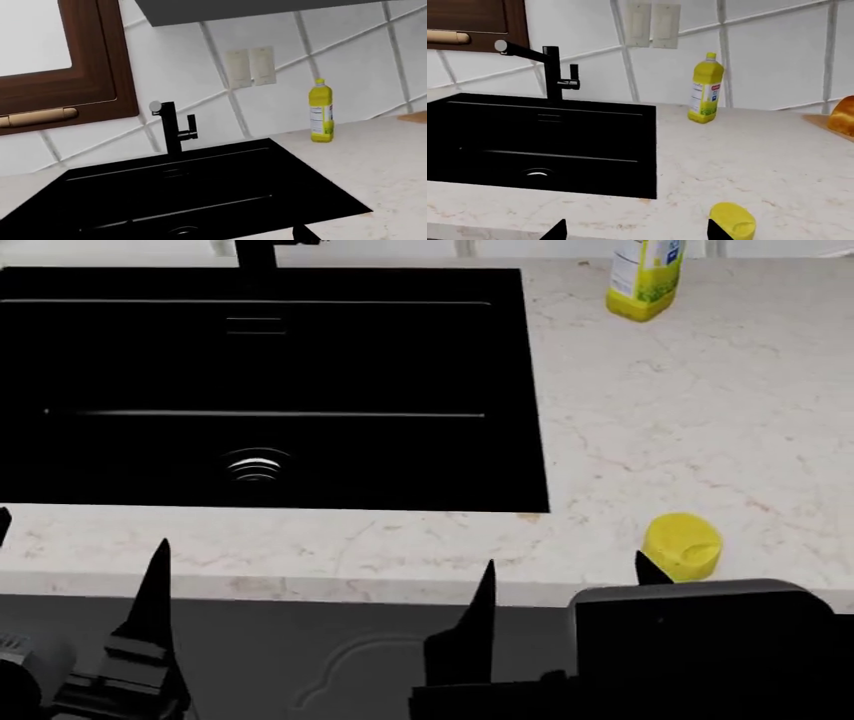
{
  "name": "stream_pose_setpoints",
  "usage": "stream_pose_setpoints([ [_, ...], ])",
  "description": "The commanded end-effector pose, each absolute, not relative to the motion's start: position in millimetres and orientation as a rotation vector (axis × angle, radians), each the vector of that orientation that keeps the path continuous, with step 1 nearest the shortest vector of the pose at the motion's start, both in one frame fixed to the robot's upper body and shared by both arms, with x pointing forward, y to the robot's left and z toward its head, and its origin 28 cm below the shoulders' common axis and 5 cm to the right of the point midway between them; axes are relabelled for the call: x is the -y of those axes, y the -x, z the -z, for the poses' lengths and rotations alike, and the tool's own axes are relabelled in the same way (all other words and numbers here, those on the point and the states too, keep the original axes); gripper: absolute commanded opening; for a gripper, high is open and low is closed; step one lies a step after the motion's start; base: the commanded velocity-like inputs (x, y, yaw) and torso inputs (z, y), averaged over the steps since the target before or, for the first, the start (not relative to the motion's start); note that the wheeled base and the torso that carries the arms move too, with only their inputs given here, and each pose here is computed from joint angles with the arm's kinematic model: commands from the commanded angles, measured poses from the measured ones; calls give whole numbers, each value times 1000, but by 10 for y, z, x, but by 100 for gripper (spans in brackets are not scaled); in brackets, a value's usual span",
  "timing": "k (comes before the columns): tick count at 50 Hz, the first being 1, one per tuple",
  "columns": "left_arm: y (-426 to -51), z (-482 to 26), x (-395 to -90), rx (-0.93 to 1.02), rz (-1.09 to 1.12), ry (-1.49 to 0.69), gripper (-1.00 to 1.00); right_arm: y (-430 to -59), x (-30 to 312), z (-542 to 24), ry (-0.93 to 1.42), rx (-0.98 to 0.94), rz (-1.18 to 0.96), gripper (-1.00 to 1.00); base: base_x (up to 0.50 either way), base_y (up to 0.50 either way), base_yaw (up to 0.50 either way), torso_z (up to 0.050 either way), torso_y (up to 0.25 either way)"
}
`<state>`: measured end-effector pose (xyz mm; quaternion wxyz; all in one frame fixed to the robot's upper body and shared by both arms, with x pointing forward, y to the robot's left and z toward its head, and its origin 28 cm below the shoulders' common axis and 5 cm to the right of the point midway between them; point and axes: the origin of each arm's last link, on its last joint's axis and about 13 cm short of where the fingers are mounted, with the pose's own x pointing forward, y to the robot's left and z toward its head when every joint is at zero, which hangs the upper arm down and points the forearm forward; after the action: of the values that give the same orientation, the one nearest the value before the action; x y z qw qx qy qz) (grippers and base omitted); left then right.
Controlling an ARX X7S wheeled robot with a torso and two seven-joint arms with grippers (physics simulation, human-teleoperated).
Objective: Pick up the wedge of cheese and place it on the slice of bread to prepare a simple cheese on bread dish.
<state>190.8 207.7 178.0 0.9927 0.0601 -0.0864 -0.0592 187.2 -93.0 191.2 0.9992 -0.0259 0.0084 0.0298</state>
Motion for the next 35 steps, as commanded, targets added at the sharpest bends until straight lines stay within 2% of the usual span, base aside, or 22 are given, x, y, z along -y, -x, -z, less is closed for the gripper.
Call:
stream_pose_setpoints([
  [1, -1905, -1796, -2066, 168, 130, -124, 100, -1813, 954, -1952, 61, -4, -50, 100, 82, -336, 0, 0, 0],
  [10, -1902, -1794, -2071, 165, 117, -116, 100, -1828, 947, -2002, 76, 11, -63, 100, 119, -338, 0, 0, 0],
  [23, -1902, -1799, -2079, 162, 102, -107, 100, -1818, 919, -1985, 65, 6, -88, 100, 346, -257, 0, 0, 0],
  [25, -1899, -1798, -2082, 174, 95, -106, 100, -1867, 904, -1920, 33, -72, -88, 100, 178, -55, 0, 0, 0],
  [28, -1896, -1794, -2083, 175, 98, -100, 100, -1867, 907, -1935, -4, -87, -88, 100, 0, 0, 0, 0, 0],
  [29, -1884, -1809, -2079, 181, 96, -100, 100, -1979, 966, -1955, 4, -168, -88, 100, 0, 0, 0, 0, 0],
  [35, -1888, -1795, -2078, 178, 96, -101, 100, -1995, 980, -1976, -61, -212, -109, 100, 0, 0, 0, 0, 0],
])
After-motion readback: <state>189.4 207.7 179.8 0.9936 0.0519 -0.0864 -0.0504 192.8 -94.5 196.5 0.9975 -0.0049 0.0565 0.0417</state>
